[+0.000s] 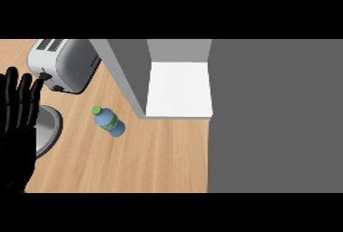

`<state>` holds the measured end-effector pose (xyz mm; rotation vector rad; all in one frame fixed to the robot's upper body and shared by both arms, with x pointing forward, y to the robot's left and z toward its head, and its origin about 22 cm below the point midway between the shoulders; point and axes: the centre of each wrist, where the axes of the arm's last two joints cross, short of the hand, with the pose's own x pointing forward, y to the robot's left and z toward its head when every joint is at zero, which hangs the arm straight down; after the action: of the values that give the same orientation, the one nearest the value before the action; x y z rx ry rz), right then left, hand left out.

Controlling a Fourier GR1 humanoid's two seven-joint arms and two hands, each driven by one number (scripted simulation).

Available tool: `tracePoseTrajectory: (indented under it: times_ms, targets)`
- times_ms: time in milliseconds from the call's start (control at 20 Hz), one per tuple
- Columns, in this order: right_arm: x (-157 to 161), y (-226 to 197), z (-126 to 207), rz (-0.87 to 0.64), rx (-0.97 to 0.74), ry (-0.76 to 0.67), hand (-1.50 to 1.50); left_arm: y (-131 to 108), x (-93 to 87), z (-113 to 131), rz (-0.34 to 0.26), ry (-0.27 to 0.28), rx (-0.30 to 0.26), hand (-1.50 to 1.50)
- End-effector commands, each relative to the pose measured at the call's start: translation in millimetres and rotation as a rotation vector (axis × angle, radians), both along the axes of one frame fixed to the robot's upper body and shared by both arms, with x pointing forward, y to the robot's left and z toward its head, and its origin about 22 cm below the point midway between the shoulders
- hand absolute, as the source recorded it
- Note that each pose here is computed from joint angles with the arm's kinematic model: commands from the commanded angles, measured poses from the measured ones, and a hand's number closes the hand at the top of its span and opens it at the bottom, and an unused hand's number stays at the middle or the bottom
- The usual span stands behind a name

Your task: Pick up the bottled water, place it into the cabinet and close the cabinet

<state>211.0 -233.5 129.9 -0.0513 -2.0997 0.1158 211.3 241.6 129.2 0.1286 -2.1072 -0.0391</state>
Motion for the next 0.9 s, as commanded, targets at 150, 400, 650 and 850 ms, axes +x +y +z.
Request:
tracePoseTrajectory:
  times_ms: [150,400,650,850]
  targets:
    - [-37,2,0,0.053,-0.006,-0.01,-1.5,-5,21.0,0,0.078,-0.003,-0.029,-1.5]
    - [-47,10,-5,0.303,0.058,0.111,-1.5,-10,9.8,-9,0.183,0.163,-0.284,-1.5]
    - [-80,9,33,0.306,0.046,0.099,-1.5,-18,-14.7,16,0.197,0.16,-0.294,-1.5]
    - [-84,24,31,0.317,0.075,0.123,-1.5,-19,-23.4,47,0.198,0.132,-0.302,-1.5]
